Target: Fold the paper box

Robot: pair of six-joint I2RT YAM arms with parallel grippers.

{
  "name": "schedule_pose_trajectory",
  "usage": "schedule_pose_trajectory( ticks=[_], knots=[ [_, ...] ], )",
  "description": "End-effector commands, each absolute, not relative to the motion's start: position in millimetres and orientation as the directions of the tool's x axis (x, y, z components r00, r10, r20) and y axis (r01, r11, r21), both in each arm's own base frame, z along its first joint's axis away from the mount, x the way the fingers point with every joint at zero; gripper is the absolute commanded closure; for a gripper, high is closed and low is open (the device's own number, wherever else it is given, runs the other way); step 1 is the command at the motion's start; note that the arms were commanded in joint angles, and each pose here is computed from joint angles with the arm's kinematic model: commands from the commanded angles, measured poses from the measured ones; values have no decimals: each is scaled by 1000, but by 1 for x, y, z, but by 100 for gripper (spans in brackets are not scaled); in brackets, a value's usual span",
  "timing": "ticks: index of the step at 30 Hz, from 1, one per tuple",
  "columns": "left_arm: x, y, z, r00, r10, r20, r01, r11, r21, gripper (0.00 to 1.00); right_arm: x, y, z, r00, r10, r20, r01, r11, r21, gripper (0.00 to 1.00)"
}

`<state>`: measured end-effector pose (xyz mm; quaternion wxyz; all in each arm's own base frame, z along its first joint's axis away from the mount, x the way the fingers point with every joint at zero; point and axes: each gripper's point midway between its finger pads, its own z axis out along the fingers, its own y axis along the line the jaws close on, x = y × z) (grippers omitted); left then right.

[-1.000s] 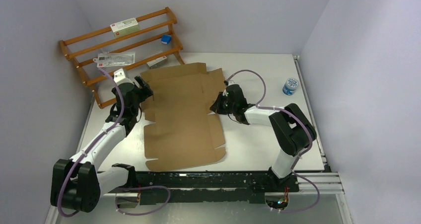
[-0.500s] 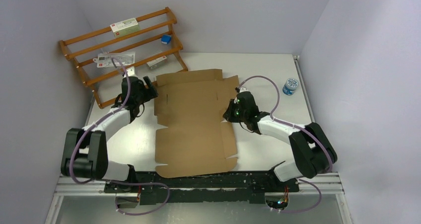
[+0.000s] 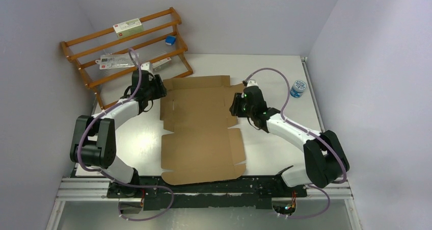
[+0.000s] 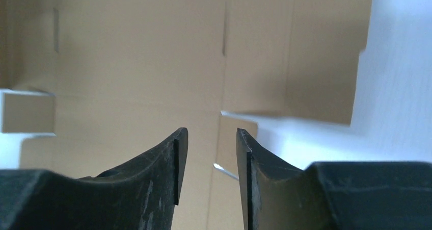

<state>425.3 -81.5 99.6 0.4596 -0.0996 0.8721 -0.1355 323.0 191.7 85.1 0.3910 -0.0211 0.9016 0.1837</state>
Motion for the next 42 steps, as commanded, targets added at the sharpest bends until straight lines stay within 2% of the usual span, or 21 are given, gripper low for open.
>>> schedule_pose_trajectory(
  ticks=[1, 7, 12, 15, 19, 22, 25, 29, 37, 42],
  knots=[
    [432, -83, 103, -575, -187, -797, -46, 979, -197, 43, 359, 196, 128, -593, 86, -800, -217, 940, 262, 54],
    [438, -82, 94, -593, -116, -797, -55, 993, -104, 51, 401, 225, 151, -515, 7, -857, -340, 916, 212, 47],
    [437, -80, 80, -631, -79, -772, -61, 997, -52, 64, 434, 248, 163, -454, -72, -888, -432, 890, 149, 43],
    [437, -81, 80, -631, -62, -774, -56, 998, -34, 77, 453, 262, 169, -422, -115, -899, -479, 871, 113, 43],
    [433, -100, 101, -568, -14, -823, 13, 1000, -26, 88, 473, 279, 177, -351, -197, -915, -563, 826, 38, 42],
    [430, -112, 117, -517, 3, -856, 63, 997, -34, 94, 484, 286, 175, -297, -285, -911, -621, 782, -42, 36],
    [427, -116, 132, -460, 12, -888, 93, 995, -35, 95, 489, 285, 163, -291, -369, -883, -661, 745, -93, 29],
    [422, -120, 147, -385, 3, -923, 133, 990, -53, 95, 492, 286, 150, -282, -466, -839, -727, 674, -131, 26],
    [417, -128, 151, -335, 16, -942, 202, 978, -56, 95, 504, 278, 154, -215, -572, -791, -806, 562, -187, 24],
    [412, -134, 156, -292, 11, -956, 248, 967, -65, 95, 505, 281, 157, -173, -585, -793, -861, 480, -166, 24]
  ],
)
